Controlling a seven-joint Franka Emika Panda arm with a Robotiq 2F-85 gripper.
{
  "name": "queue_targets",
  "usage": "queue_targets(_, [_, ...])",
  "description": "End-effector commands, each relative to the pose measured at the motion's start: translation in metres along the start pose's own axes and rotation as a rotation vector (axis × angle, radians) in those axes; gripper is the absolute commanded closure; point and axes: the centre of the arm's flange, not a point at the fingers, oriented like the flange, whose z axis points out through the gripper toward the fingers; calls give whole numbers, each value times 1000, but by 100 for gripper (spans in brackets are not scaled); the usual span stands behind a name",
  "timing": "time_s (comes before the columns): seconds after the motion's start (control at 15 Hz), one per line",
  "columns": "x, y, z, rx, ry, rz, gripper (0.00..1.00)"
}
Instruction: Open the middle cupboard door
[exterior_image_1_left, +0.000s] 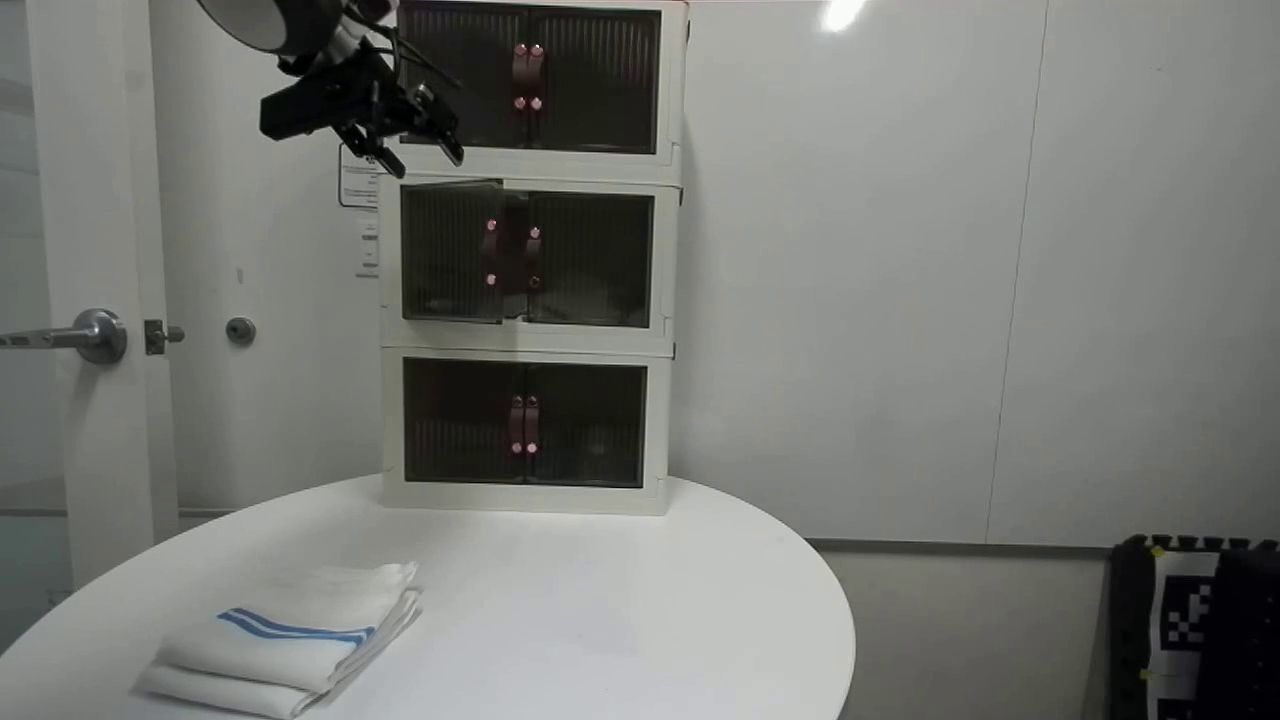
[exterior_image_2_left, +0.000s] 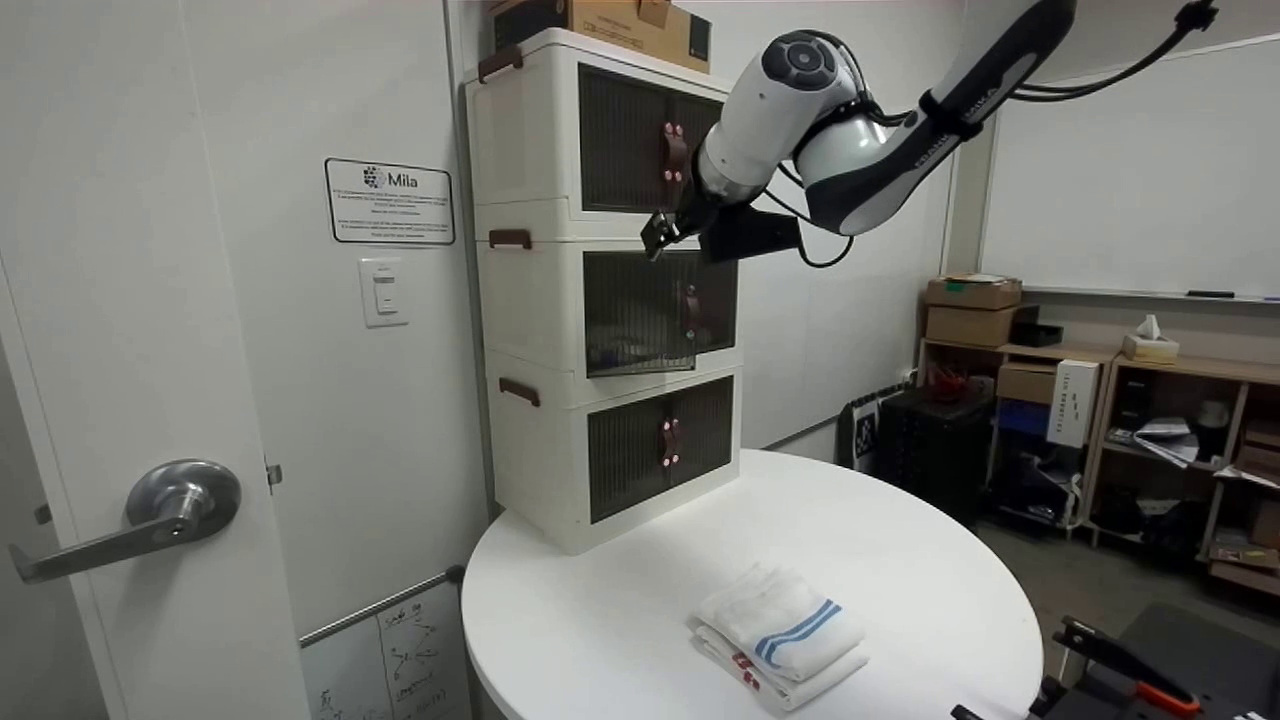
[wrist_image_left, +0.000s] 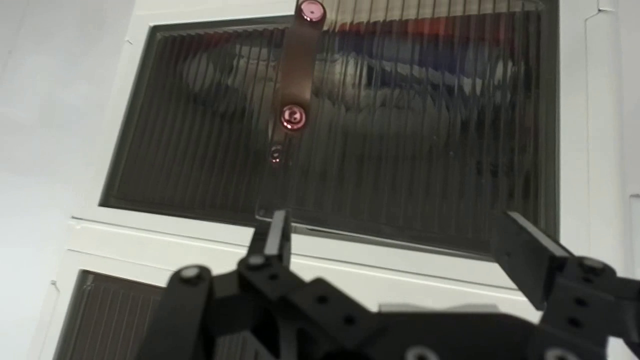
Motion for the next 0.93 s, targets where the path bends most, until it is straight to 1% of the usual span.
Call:
queue_targets(0.0, [78, -1, -6, -70, -61, -18, 0])
queue_targets(0.13, [95, -3, -9, -101, -88, -2, 0])
queue_targets(0.2, [108, -4, -13, -106, -87, 4, 0])
queue_targets(0.4, [165, -6, -30, -133, -59, -7, 0])
queue_targets(0.53, [207, -3, -41, -157, -11, -82, 0])
queue_targets(0.6, [221, 0, -46, -164, 16, -136, 0])
queue_targets(0.73, [237, 7, -48, -147, 46, -223, 0])
queue_targets(0.8, [239, 10, -47, -122, 52, -223, 0])
queue_targets(0.87, [238, 11, -47, -142, 73, -182, 0])
